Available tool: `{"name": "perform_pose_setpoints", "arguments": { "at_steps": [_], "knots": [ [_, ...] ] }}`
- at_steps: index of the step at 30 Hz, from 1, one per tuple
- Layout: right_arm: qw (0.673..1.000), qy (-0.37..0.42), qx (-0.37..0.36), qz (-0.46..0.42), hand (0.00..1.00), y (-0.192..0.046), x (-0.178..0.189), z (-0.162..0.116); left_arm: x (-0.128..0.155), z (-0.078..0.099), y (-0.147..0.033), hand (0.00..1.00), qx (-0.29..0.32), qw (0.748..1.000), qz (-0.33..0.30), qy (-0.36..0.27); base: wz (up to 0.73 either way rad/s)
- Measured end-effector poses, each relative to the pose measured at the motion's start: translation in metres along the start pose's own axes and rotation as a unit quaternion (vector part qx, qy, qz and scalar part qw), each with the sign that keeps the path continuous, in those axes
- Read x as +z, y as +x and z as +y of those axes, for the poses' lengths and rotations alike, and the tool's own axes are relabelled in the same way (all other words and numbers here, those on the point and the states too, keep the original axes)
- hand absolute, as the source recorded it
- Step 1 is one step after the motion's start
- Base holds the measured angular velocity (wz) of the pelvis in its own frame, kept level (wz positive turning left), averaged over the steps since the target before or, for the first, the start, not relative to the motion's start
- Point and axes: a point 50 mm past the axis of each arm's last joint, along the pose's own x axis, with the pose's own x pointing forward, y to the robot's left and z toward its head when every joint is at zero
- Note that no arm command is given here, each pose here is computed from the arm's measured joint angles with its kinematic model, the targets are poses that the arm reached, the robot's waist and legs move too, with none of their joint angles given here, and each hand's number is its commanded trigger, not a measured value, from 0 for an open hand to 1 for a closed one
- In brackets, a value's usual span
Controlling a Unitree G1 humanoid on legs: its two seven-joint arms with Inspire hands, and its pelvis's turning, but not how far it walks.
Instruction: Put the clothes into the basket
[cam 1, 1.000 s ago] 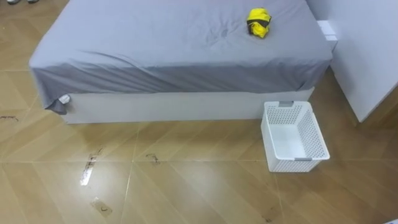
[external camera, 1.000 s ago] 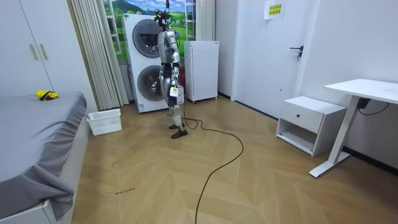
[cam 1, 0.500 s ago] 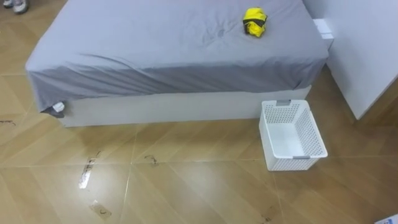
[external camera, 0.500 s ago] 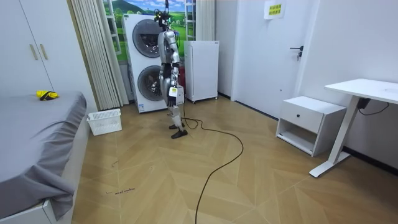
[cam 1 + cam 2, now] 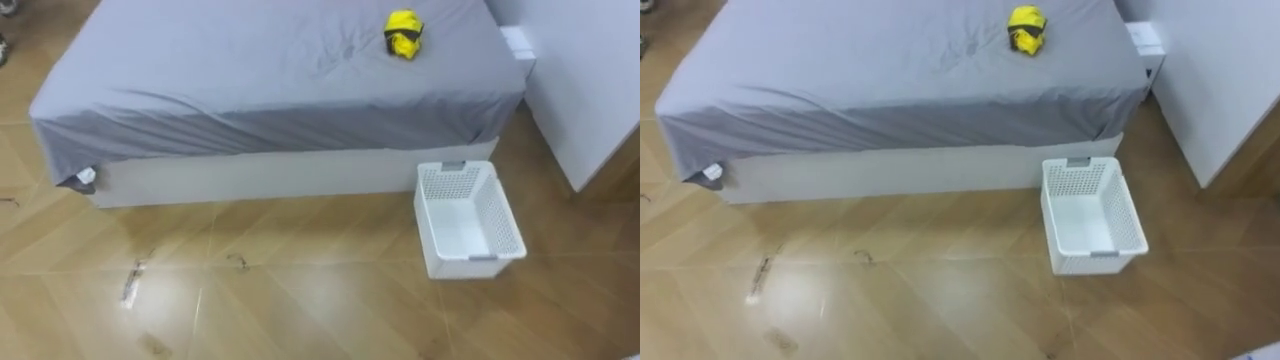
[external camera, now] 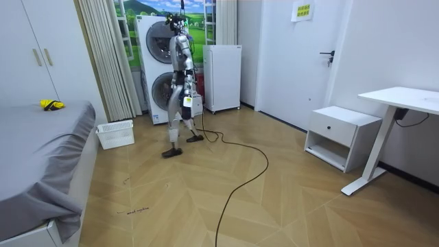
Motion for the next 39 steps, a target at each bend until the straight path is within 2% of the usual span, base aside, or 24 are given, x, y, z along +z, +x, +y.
{"name": "perform_pose_setpoints", "arguments": {
  "at_steps": [3, 7, 10, 13, 16, 18, 20, 23, 24, 25, 26, 27, 34, 39],
  "knots": [
    [1.0, -0.003, 0.001, -0.011, 0.0, 0.001, 0.007, 0.002, 0.012, -0.002, 0.002, 0.0, -0.002, 1.0, -0.021, -0.002, -0.12],
    [0.999, -0.005, 0.003, -0.044, 0.0, 0.002, 0.019, 0.01, 0.017, 0.004, 0.003, 0.0, 0.008, 0.999, -0.033, 0.002, -0.12],
    [0.996, -0.005, 0.012, -0.084, 0.0, 0.002, 0.037, 0.015, 0.034, 0.003, 0.005, 0.0, 0.009, 0.998, -0.062, 0.009, 0.0],
    [0.987, -0.016, 0.04, -0.157, 0.0, -0.002, 0.076, 0.032, 0.047, -0.002, 0.007, 0.0, 0.008, 0.996, -0.085, 0.023, -0.31],
    [0.975, -0.023, 0.056, -0.215, 0.0, -0.007, 0.107, 0.05, 0.056, -0.004, 0.006, 0.0, 0.003, 0.994, -0.104, 0.034, 0.52],
    [0.974, -0.016, 0.04, -0.221, 0.0, -0.008, 0.11, 0.047, 0.053, -0.01, 0.005, 0.0, -0.008, 0.993, -0.104, 0.053, 0.82],
    [0.973, -0.013, 0.037, -0.227, 0.0, -0.009, 0.113, 0.049, 0.047, -0.009, 0.005, 0.0, -0.009, 0.994, -0.096, 0.06, 0.58],
    [0.951, -0.013, 0.047, -0.304, 0.0, -0.025, 0.147, 0.061, 0.024, -0.003, 0.002, 0.0, -0.003, 0.996, -0.064, 0.063, 0.06],
    [0.944, -0.013, 0.051, -0.326, 0.0, -0.03, 0.157, 0.065, 0.02, 0.0, 0.001, 0.0, 0.002, 0.996, -0.058, 0.062, 0.09],
    [0.939, -0.015, 0.062, -0.337, 0.0, -0.033, 0.162, 0.072, 0.013, 0.014, 0.0, 0.0, 0.021, 0.997, -0.051, 0.06, 0.07],
    [0.938, -0.016, 0.066, -0.341, 0.0, -0.034, 0.163, 0.075, 0.011, 0.021, -0.001, 0.0, 0.029, 0.996, -0.047, 0.063, 0.06],
    [0.937, -0.021, 0.059, -0.344, 0.0, -0.035, 0.166, 0.071, 0.006, 0.023, -0.001, 0.0, 0.033, 0.997, -0.033, 0.064, 0.29],
    [0.922, -0.021, 0.044, -0.385, 0.0, -0.047, 0.186, 0.07, 0.023, 0.004, -0.002, 0.0, 0.01, 0.996, -0.07, 0.045, 0.18],
    [0.915, -0.038, 0.014, -0.401, 0.0, -0.052, 0.191, 0.067, 0.017, 0.0, -0.003, 0.0, 0.007, 0.997, -0.064, 0.038, -0.67]
  ]
}}
